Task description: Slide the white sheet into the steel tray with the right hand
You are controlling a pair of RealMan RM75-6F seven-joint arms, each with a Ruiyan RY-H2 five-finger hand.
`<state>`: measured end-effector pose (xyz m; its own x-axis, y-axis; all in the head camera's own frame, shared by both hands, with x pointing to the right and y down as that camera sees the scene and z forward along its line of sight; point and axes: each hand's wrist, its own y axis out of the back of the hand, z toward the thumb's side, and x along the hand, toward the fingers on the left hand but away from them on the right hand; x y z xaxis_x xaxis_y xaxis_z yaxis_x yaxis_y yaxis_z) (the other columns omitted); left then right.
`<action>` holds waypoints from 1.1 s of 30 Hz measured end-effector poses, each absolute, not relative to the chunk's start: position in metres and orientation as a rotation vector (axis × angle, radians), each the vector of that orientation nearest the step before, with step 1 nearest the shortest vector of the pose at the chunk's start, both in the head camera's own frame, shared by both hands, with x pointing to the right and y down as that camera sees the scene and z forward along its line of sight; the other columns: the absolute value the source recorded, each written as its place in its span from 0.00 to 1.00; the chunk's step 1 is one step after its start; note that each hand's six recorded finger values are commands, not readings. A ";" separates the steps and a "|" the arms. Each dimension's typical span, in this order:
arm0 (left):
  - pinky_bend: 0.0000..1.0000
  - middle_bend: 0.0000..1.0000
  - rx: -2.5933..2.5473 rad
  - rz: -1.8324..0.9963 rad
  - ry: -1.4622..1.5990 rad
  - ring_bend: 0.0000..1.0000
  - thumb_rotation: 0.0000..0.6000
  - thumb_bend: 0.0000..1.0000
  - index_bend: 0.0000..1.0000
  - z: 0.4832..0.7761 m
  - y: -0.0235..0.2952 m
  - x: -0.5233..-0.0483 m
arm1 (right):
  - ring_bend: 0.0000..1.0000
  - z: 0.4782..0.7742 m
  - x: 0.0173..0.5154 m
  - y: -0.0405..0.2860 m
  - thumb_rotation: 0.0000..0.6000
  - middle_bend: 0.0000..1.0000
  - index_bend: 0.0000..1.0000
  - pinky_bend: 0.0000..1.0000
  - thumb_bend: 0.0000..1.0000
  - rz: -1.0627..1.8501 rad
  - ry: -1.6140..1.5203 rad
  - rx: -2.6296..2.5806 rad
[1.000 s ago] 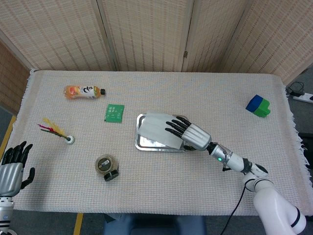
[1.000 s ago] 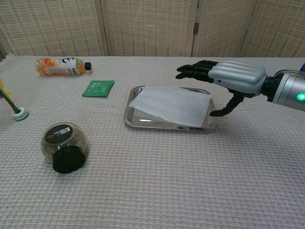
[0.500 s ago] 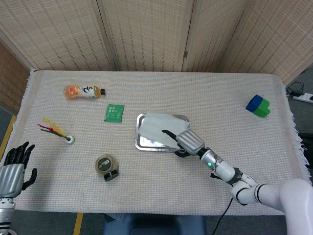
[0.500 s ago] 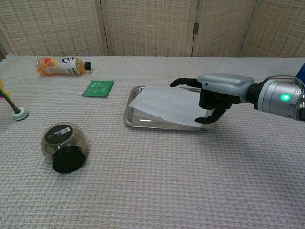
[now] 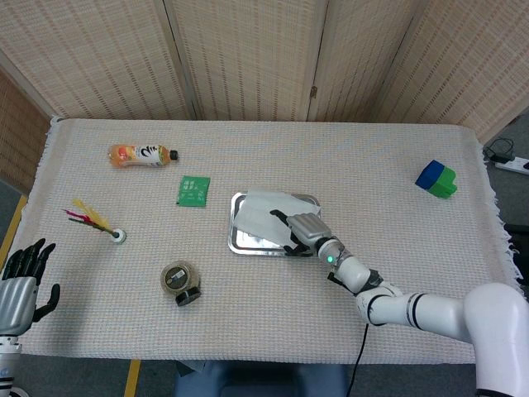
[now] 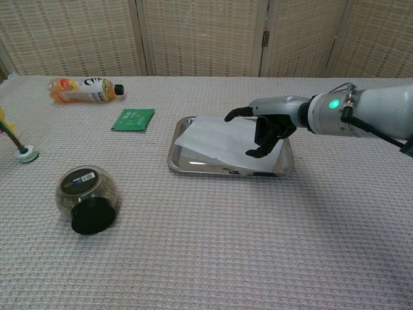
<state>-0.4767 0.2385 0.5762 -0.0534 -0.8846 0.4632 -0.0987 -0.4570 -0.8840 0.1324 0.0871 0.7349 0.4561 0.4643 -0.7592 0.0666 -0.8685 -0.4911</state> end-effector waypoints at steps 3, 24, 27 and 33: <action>0.01 0.00 -1.588 -1.572 1.069 0.00 1.00 0.58 0.00 0.575 0.238 -0.477 | 0.99 0.735 0.121 0.088 1.00 1.00 0.00 1.00 0.46 1.393 -0.433 -2.308; 0.06 0.00 -1.593 -1.496 1.143 0.00 1.00 0.58 0.00 0.569 0.233 -0.480 | 1.00 0.763 0.089 0.069 1.00 1.00 0.00 1.00 0.46 1.571 -0.533 -2.375; 0.06 0.00 -1.593 -1.495 1.147 0.00 1.00 0.58 0.00 0.568 0.232 -0.481 | 1.00 0.766 0.085 0.068 1.00 1.00 0.00 1.00 0.46 1.579 -0.534 -2.386; 0.06 0.00 -1.594 -1.490 1.154 0.00 1.00 0.58 0.00 0.568 0.231 -0.482 | 1.00 0.772 0.080 0.071 1.00 1.00 0.00 1.00 0.46 1.599 -0.521 -2.409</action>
